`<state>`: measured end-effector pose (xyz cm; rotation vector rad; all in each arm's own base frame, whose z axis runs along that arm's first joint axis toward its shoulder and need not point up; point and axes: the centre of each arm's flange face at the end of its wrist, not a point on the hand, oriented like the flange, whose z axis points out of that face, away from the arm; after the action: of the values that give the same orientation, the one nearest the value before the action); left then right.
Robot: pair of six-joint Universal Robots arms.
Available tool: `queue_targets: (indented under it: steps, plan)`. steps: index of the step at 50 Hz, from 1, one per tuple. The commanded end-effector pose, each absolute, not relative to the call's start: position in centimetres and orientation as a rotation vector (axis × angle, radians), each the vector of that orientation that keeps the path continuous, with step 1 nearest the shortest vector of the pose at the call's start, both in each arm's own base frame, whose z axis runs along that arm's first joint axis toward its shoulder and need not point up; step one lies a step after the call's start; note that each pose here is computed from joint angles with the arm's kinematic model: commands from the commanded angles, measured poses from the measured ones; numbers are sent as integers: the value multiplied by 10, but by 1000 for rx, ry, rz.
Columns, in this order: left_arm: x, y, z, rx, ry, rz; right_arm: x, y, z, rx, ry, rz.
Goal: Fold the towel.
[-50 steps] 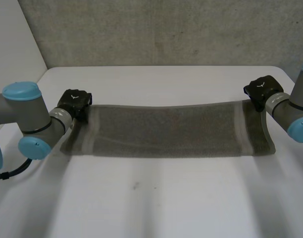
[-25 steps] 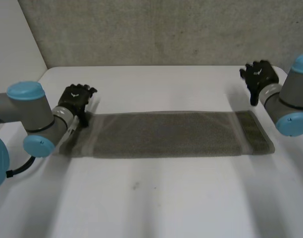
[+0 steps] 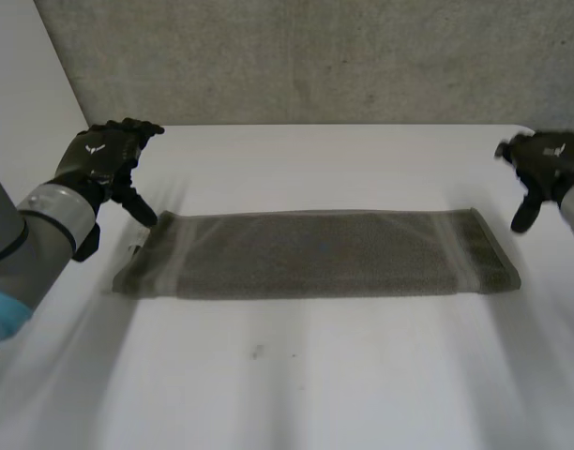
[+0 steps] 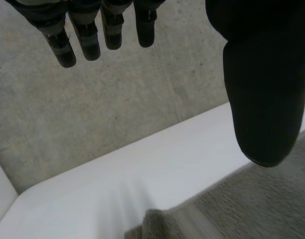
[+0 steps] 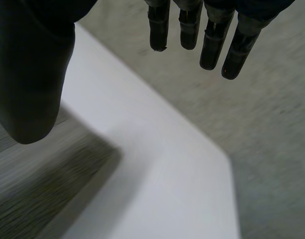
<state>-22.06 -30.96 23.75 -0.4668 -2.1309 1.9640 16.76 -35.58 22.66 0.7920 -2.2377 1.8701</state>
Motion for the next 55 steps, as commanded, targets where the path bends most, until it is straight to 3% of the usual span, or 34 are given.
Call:
queue_targets:
  steps: [1,10,20,29,37,44,48,50,51,53,54,55]
  plan:
    - [-219,-281,230,-403,-2228,1976,163,-331,184,877,-2401,1762]
    - [-220,-270,218,-396,-2283,1946,162,-343,140,965,-2319,1763]
    - [-221,-268,209,-397,-2246,1981,146,-357,117,995,-2291,1661]
    - [-222,-266,204,-408,-2248,1975,133,-366,117,943,-2287,1650]
    - [-222,-266,207,-408,-2240,1984,66,-397,154,730,-2116,1592]
    - [-225,-272,226,-412,-2178,2043,41,-410,172,791,-2008,1479]
    - [-228,-279,249,-400,-2115,2104,50,-412,183,812,-1990,1489]
    - [-228,-282,259,-396,-2104,2116,100,-408,205,916,-1926,1600]
    - [-229,-284,271,-392,-2088,2128,101,-408,205,917,-1925,1600]
    - [-231,-285,283,-392,-2074,2133,162,-395,226,1047,-1832,1740]
    - [-235,-284,295,-397,-2059,2133,163,-395,227,1048,-1832,1741]
    - [-240,-281,307,-406,-2041,2129,190,-386,234,1106,-1792,1795]
